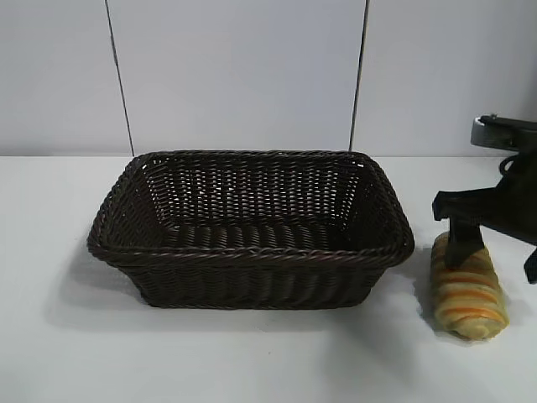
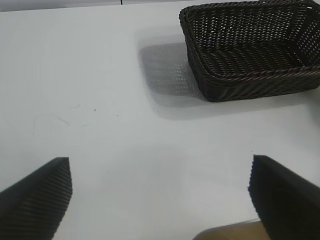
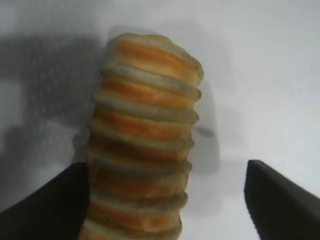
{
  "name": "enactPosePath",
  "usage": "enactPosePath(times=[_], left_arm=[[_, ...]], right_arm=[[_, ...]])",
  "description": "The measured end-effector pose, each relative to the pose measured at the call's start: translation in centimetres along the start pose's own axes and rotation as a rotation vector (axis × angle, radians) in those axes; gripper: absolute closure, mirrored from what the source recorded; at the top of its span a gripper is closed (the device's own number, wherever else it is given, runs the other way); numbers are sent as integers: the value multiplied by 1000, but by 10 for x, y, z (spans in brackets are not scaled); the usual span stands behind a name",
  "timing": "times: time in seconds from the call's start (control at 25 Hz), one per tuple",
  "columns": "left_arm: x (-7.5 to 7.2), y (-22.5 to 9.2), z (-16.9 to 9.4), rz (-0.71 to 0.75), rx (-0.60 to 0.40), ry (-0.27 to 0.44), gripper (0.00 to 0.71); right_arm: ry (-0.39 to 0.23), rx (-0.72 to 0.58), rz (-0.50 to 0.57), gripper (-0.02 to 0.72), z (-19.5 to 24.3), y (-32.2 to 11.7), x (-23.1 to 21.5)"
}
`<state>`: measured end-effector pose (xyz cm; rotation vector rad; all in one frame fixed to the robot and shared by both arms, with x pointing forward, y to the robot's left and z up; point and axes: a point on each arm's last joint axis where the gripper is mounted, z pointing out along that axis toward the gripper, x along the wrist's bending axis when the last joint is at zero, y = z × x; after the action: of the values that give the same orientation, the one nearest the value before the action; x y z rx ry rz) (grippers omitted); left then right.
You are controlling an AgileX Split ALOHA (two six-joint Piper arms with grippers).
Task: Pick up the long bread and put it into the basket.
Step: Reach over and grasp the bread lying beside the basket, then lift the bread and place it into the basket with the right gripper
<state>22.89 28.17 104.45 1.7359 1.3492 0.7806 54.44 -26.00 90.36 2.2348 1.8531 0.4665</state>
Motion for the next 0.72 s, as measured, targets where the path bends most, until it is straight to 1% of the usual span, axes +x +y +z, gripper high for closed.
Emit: enactPosePath(times=[0.12, 0.24, 0.28, 0.4, 0.6, 0.72], left_arm=[[0, 0, 0, 0, 0, 0, 15], [0, 0, 0, 0, 0, 0, 15], [0, 0, 0, 0, 0, 0, 15], [0, 0, 0, 0, 0, 0, 15], [0, 0, 0, 0, 0, 0, 15], [0, 0, 0, 0, 0, 0, 15]], right_arm=[[-2, 5, 1, 640, -2, 0, 0], [-4, 4, -6, 640, -16, 1, 0], [0, -8, -6, 640, -23, 2, 0], [27, -99, -8, 640, -57, 10, 3], [32, -169, -30, 650, -109, 22, 5], [30, -189, -54, 650, -129, 29, 7]])
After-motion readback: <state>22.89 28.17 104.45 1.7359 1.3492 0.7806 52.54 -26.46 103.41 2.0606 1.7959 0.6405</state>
